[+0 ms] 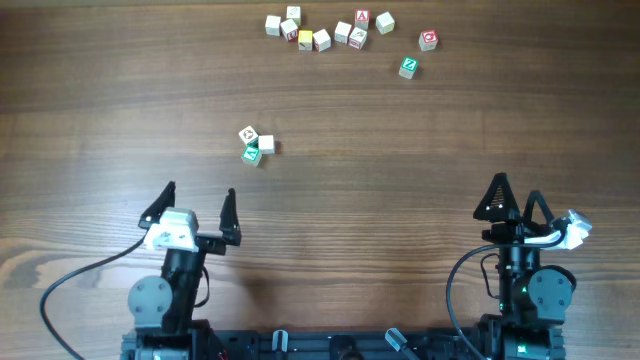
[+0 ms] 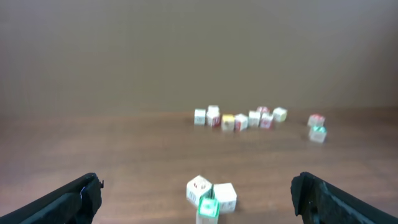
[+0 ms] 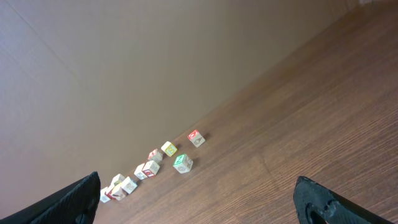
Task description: Form a circle
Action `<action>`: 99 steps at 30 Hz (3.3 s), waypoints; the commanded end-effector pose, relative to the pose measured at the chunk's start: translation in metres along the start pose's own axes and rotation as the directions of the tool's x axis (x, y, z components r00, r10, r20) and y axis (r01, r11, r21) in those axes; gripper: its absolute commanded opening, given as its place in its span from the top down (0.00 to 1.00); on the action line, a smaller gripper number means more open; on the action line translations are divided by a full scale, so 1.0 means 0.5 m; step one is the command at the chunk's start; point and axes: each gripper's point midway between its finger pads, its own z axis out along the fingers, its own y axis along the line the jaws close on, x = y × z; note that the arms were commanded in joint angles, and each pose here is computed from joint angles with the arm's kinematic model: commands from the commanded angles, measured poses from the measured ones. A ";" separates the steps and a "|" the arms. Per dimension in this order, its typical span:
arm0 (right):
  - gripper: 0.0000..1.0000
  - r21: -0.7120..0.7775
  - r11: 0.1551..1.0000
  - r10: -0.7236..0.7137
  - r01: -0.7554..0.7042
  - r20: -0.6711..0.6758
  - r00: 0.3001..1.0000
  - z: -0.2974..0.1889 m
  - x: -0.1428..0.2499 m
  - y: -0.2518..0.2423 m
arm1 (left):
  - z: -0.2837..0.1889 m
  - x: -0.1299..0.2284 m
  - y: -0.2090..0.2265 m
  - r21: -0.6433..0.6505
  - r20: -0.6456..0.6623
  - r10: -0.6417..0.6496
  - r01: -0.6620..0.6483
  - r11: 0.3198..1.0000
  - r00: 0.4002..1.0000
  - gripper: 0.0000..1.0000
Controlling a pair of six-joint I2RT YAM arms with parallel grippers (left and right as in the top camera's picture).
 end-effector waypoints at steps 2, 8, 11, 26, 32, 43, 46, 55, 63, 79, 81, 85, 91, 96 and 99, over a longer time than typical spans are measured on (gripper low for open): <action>0.00 -0.004 1.000 0.010 -0.010 0.013 1.000 -0.001 -0.005 0.002 | 0.001 0.045 0.008 -0.027 -0.065 0.006 -0.008 1.000 0.998 0.00; 0.00 -0.004 1.000 0.010 -0.010 0.013 1.000 -0.001 -0.005 0.002 | 0.001 0.046 0.004 -0.026 -0.065 0.001 -0.003 1.000 0.998 0.00; 0.00 -0.004 1.000 0.010 -0.010 0.013 1.000 -0.001 -0.005 0.002 | 0.001 0.046 0.004 -0.026 -0.065 0.001 -0.003 1.000 0.998 0.00; 0.00 -0.004 1.000 0.010 -0.010 0.013 1.000 -0.001 -0.005 0.002 | 0.001 0.046 0.007 -0.032 -0.066 0.000 -0.003 0.999 0.998 0.00; 0.00 -0.004 1.000 0.010 -0.010 0.013 1.000 -0.001 -0.005 0.002 | 0.001 0.046 0.007 -0.032 -0.066 0.001 -0.003 0.999 0.998 0.00; 0.00 -0.117 0.872 -0.480 0.475 -0.011 0.877 -0.004 0.026 0.038 | 0.001 0.046 0.007 -0.032 -0.066 0.000 -0.003 0.999 0.998 0.00; 0.00 -0.134 0.833 -0.543 0.538 -0.004 0.840 -0.005 0.031 0.044 | 0.002 0.046 0.007 -0.032 -0.066 0.001 -0.003 0.999 0.998 0.00; 0.00 -0.134 0.831 -0.545 0.540 -0.002 0.838 -0.005 0.030 0.045 | 0.001 0.046 0.007 -0.032 -0.066 0.000 -0.003 0.999 0.998 0.00; 0.00 -0.133 0.831 -0.545 0.540 -0.005 0.838 -0.004 0.031 0.044 | 0.001 0.046 0.007 -0.032 -0.066 0.000 -0.003 0.999 0.998 0.00; 0.00 -0.133 0.831 -0.545 0.540 -0.005 0.838 -0.004 0.031 0.044 | 0.001 0.046 0.007 -0.032 -0.066 0.000 -0.003 0.999 0.998 0.00; 0.00 -0.133 0.831 -0.545 0.540 -0.005 0.838 -0.004 0.031 0.044 | 0.001 0.046 0.007 -0.032 -0.066 0.001 -0.003 0.999 0.998 0.00; 0.00 -0.133 0.831 -0.545 0.539 -0.005 0.839 -0.004 0.031 0.044 | 0.001 0.046 0.007 -0.032 -0.066 0.001 -0.003 0.999 0.998 0.00; 0.00 -0.133 0.831 -0.545 0.540 -0.005 0.838 -0.004 0.031 0.044 | 0.001 0.046 0.007 -0.032 -0.066 0.001 -0.003 0.999 0.998 0.00; 0.00 -0.133 0.831 -0.545 0.540 -0.005 0.838 -0.004 0.031 0.044 | 0.001 0.046 0.007 -0.032 -0.066 0.000 -0.003 0.999 0.998 0.00; 0.00 -0.133 0.831 -0.545 0.540 -0.005 0.838 -0.004 0.031 0.044 | 0.001 0.046 0.007 -0.032 -0.066 0.000 -0.003 0.999 0.998 0.00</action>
